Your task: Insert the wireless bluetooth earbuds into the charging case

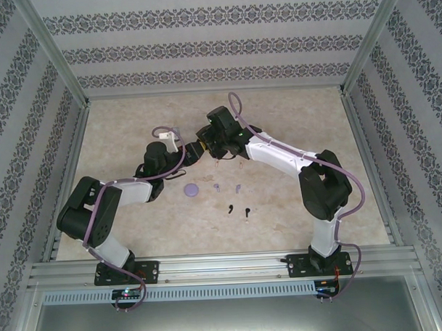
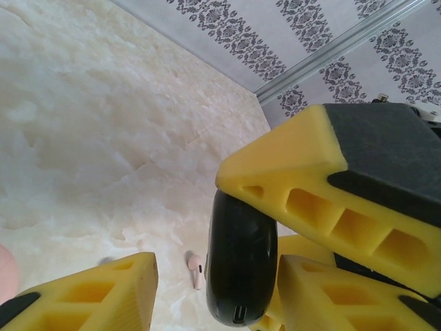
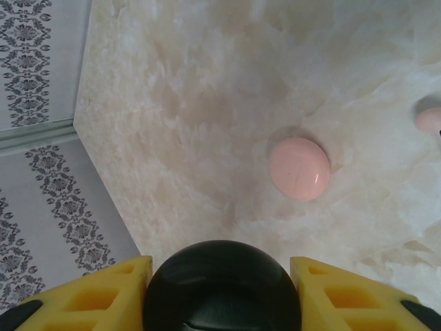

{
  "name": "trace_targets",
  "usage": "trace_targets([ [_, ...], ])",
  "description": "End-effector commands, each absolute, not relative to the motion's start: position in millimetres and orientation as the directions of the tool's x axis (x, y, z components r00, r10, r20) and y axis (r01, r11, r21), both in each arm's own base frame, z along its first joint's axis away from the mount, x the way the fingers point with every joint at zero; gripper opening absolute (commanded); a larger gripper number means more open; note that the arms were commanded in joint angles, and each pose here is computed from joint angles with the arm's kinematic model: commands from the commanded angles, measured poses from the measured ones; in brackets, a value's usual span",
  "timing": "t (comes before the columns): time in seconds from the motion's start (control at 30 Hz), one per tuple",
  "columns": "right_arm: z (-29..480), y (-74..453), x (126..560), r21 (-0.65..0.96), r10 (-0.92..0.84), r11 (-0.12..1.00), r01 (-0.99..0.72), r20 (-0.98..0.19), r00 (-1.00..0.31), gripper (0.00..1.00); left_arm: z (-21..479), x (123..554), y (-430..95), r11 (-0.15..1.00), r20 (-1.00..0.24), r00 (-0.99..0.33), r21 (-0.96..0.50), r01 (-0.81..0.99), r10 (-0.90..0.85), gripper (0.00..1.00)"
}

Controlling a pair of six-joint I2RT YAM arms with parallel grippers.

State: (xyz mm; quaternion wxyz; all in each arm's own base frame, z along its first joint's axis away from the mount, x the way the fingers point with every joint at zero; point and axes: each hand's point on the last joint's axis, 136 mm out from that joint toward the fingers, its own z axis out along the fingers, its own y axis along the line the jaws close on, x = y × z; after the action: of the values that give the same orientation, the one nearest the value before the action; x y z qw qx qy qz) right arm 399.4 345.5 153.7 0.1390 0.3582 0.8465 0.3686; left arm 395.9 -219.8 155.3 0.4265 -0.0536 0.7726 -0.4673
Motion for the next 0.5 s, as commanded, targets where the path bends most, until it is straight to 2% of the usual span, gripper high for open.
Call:
trace_targets([
  [0.0,158.5,351.1,403.2,0.741,0.716,0.450,0.499,0.035,-0.698,0.41,179.7,402.7,-230.8,0.525,-0.642,-0.582,-0.758,0.386,-0.499,0.44],
  [0.47,159.7,351.5,400.9,0.750,0.712,0.441,0.494,0.042,-0.701,0.41,175.5,405.1,-227.7,0.541,-0.638,-0.568,-0.760,0.359,-0.520,0.31],
])
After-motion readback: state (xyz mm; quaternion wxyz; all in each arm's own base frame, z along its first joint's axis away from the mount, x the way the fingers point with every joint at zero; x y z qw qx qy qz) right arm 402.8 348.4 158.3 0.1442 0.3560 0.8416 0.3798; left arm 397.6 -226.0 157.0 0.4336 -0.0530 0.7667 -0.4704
